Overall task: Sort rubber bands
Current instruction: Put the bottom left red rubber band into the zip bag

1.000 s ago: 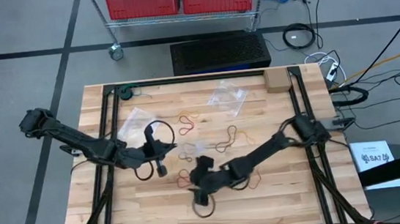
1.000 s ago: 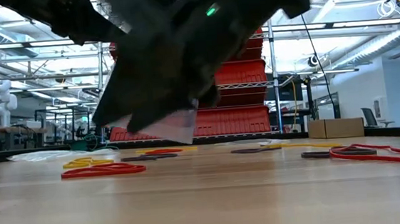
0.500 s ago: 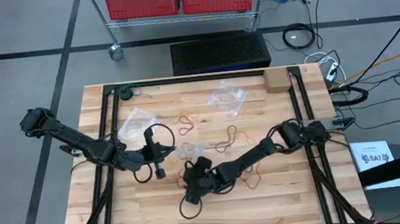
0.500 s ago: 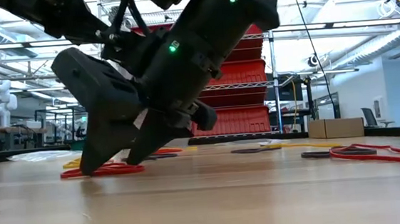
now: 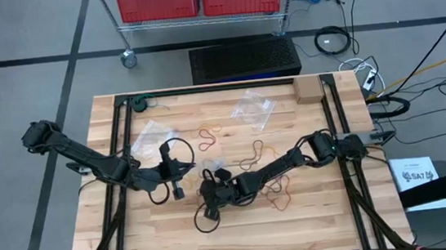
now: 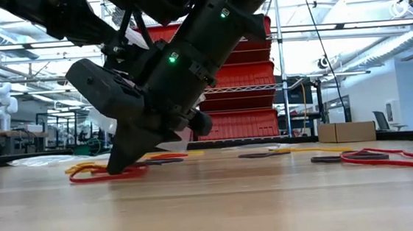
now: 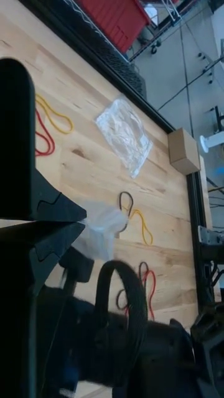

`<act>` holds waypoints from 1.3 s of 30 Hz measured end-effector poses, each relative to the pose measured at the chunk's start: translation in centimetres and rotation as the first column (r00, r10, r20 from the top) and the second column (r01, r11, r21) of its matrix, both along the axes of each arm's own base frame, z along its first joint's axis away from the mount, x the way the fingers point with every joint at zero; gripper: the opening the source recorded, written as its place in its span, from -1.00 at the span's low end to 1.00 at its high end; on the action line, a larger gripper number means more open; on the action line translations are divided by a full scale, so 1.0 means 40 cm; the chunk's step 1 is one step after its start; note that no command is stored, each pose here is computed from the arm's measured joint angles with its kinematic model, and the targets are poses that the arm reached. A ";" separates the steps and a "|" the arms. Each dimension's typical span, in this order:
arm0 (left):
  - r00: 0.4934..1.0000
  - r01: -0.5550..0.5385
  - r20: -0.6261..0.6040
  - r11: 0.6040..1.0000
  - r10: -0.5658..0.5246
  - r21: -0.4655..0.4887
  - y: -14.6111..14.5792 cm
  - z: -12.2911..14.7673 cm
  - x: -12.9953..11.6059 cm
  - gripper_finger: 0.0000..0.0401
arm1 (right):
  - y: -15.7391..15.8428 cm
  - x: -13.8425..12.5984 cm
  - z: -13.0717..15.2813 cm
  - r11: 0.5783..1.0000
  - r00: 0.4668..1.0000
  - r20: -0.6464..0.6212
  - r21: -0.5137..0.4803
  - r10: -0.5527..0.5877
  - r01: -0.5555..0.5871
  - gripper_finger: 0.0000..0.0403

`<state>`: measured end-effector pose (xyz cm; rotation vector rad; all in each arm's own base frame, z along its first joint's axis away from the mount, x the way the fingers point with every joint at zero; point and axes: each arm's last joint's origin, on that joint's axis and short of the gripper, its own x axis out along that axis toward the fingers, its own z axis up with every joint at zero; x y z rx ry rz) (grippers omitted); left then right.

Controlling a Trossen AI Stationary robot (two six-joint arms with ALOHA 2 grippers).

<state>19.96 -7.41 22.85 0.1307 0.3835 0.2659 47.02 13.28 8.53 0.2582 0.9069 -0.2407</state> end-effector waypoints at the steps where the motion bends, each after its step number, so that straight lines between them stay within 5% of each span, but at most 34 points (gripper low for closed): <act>1: 1.000 -0.002 0.001 1.000 0.002 0.001 0.000 0.000 0.000 -1.00 | 0.000 -0.001 0.010 1.000 1.000 -0.001 0.010 0.021 -0.021 -0.97; 10: 0.999 -0.034 0.027 0.999 0.034 -0.018 0.002 0.004 0.001 -1.00 | 0.000 -0.055 0.240 0.974 0.973 0.036 -0.018 0.227 -0.227 -1.00; 16: 0.997 -0.034 0.066 0.999 0.037 -0.038 0.000 0.013 0.005 -1.00 | -0.014 -0.098 0.404 0.959 0.951 0.152 -0.127 0.270 -0.252 -1.00; 21: 0.996 -0.034 0.076 0.998 0.038 -0.045 -0.001 0.014 0.007 -1.00 | -0.029 -0.165 0.540 0.936 0.948 0.215 -0.315 0.233 -0.159 -1.00; 31: 0.979 -0.019 0.198 0.994 0.041 -0.110 -0.006 0.044 0.016 -1.00 | -0.076 -0.205 0.603 0.816 0.974 0.182 -0.579 0.137 -0.006 -1.00; 39: 0.960 -0.016 0.273 0.985 0.063 -0.171 -0.005 0.061 0.020 -1.00 | -0.081 -0.204 0.599 0.786 0.980 0.166 -0.618 0.105 0.021 -1.00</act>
